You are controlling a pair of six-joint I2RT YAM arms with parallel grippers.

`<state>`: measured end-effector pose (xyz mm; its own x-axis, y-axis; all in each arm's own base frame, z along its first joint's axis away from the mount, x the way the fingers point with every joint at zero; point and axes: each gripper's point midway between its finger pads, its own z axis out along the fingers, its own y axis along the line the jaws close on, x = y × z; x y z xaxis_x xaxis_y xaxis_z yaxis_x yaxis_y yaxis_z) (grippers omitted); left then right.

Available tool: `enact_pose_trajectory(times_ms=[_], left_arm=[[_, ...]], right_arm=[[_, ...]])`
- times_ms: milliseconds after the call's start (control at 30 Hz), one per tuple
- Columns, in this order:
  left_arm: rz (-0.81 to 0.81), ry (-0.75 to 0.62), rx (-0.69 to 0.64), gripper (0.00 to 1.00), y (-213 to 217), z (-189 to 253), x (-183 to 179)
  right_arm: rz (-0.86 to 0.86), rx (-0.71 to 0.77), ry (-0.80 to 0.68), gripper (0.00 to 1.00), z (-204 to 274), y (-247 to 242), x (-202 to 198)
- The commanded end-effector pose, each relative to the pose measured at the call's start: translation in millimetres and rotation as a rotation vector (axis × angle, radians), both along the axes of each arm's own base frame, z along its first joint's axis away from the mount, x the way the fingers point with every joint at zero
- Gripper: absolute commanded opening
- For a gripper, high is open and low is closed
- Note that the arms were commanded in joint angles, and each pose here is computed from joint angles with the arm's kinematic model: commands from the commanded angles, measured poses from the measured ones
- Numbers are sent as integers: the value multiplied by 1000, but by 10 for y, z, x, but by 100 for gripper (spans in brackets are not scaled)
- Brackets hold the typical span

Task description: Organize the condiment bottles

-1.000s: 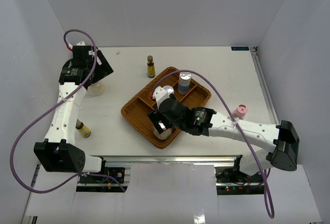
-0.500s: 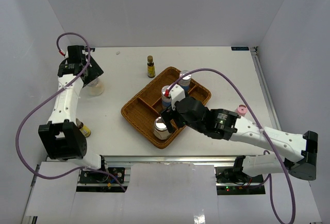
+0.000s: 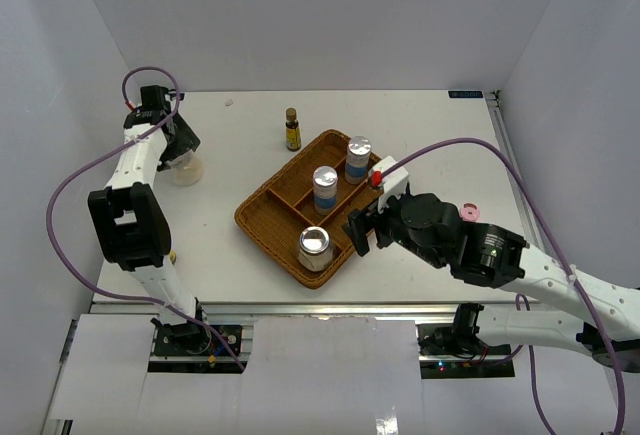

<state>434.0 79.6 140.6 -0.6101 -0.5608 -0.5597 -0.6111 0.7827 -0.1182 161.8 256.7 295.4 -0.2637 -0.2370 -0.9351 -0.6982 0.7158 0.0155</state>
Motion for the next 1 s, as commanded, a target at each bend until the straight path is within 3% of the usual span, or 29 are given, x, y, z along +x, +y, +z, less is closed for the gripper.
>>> enact_pose_trajectory(times_ms=[0, 367, 833, 967], left_arm=[[-15, -86, 21, 84, 72, 278, 227], [-1, -25, 51, 92, 196, 129, 263], [-15, -27, 35, 95, 235, 62, 267], [-21, 1, 23, 92, 227, -37, 288]], right_arm=[[-55, -16, -67, 90, 108, -180, 87], [-99, -3, -130, 90, 250, -370, 130], [-111, -26, -143, 90, 212, -325, 186], [-109, -19, -146, 90, 234, -318, 184]])
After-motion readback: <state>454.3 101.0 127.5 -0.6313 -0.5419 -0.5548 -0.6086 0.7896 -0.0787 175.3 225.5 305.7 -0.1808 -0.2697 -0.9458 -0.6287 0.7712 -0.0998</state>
